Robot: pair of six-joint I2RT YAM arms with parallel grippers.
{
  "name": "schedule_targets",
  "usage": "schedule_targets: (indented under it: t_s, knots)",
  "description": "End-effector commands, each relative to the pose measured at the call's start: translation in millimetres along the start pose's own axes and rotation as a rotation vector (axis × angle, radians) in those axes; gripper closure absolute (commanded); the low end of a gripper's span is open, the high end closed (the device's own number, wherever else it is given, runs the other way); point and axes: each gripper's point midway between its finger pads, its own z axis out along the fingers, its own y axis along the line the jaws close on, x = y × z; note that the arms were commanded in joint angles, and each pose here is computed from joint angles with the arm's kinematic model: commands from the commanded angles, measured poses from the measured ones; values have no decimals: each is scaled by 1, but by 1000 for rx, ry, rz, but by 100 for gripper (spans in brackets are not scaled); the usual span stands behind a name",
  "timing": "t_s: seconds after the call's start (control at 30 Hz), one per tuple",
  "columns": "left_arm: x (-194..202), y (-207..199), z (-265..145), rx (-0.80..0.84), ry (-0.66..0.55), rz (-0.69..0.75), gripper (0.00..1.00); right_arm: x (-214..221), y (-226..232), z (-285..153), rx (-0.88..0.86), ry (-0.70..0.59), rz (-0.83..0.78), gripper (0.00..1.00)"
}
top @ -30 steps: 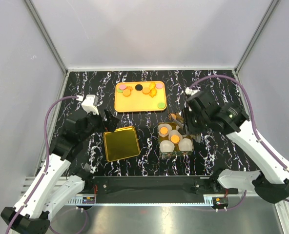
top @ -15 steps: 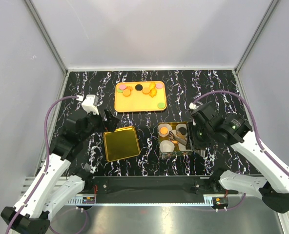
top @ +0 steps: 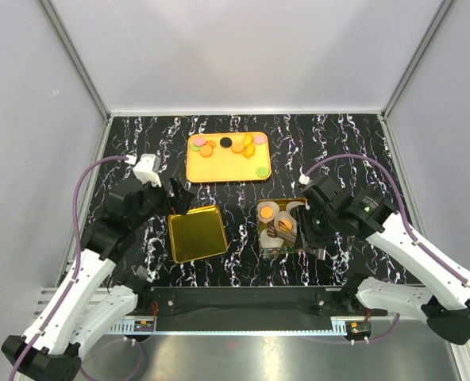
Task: Pack the cookies
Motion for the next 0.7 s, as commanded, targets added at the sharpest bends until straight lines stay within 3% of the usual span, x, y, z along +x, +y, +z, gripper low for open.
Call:
schedule_targets:
  t_s: [0.0,0.67]
  knots:
    - [-13,-3,0,9,-46,-6,1,-5,14,0,-54,-24,1,60]
    - [-13,-5,0,17,-46,-7,1,7,12,11,-39,4,12,58]
